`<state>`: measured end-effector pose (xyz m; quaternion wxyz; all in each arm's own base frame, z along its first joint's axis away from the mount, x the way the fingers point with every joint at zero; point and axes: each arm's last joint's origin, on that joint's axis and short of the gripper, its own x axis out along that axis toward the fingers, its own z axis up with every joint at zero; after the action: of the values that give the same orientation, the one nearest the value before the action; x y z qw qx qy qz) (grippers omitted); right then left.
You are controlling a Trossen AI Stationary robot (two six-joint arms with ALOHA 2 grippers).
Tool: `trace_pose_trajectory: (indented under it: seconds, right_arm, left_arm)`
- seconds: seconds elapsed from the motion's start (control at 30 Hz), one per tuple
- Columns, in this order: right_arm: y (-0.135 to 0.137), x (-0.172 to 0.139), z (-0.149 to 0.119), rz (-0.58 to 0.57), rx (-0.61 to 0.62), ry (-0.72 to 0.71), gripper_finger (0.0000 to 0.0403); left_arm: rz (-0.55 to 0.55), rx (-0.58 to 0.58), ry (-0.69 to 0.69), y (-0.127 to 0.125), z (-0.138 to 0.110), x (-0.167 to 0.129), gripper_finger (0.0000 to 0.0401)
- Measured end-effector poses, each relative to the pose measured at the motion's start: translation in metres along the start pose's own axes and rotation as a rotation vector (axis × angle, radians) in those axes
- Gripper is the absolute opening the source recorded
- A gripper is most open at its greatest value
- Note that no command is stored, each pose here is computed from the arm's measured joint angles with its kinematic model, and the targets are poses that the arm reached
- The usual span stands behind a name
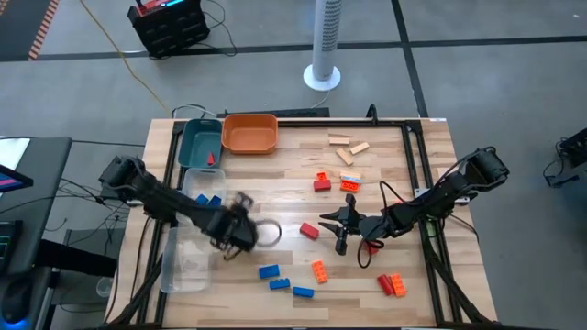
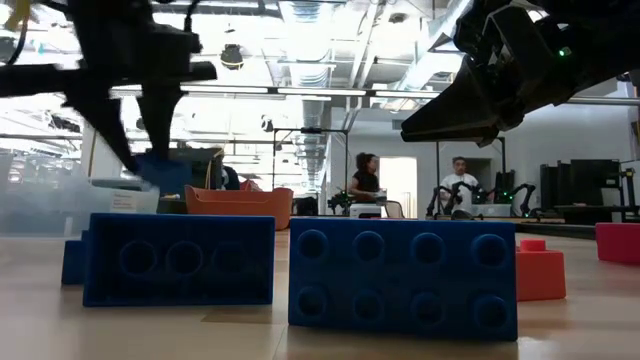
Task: Sort blocks
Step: Put the blue game piece into the top transparent bin
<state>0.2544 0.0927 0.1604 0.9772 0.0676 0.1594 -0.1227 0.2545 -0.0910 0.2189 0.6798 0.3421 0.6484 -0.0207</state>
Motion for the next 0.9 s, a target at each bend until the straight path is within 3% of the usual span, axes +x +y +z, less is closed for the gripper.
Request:
trace_pose_trajectory:
  seconds: [0.23, 0.37, 0.5, 0.73, 0.9]
  right_arm:
    - [0.0, 0.0, 0.0, 0.001, 0.0, 0.0, 0.0108]
    - [0.0, 0.0, 0.0, 0.002, 0.0, 0.001, 0.0108]
    - [0.0, 0.0, 0.0, 0.002, 0.0, 0.001, 0.0108]
    - [-0.001, 0.0, 0.0, -0.003, 0.002, 0.0, 0.0108]
    - [-0.001, 0.001, 0.0, -0.004, 0.002, 0.0, 0.0108]
  left_arm:
    - [0.01, -0.346, 0.254, 0.039, -0.067, -0.005, 0.0134]
    - [-0.084, -0.537, 0.285, 0.039, -0.104, 0.003, 0.0134]
    - [-0.09, -0.71, 0.33, 0.036, -0.132, 0.014, 0.0146]
    - [-0.097, -0.792, 0.317, 0.041, -0.141, 0.011, 0.0224]
    - [-0.131, -0.822, 0.197, 0.056, -0.125, -0.001, 0.0259]
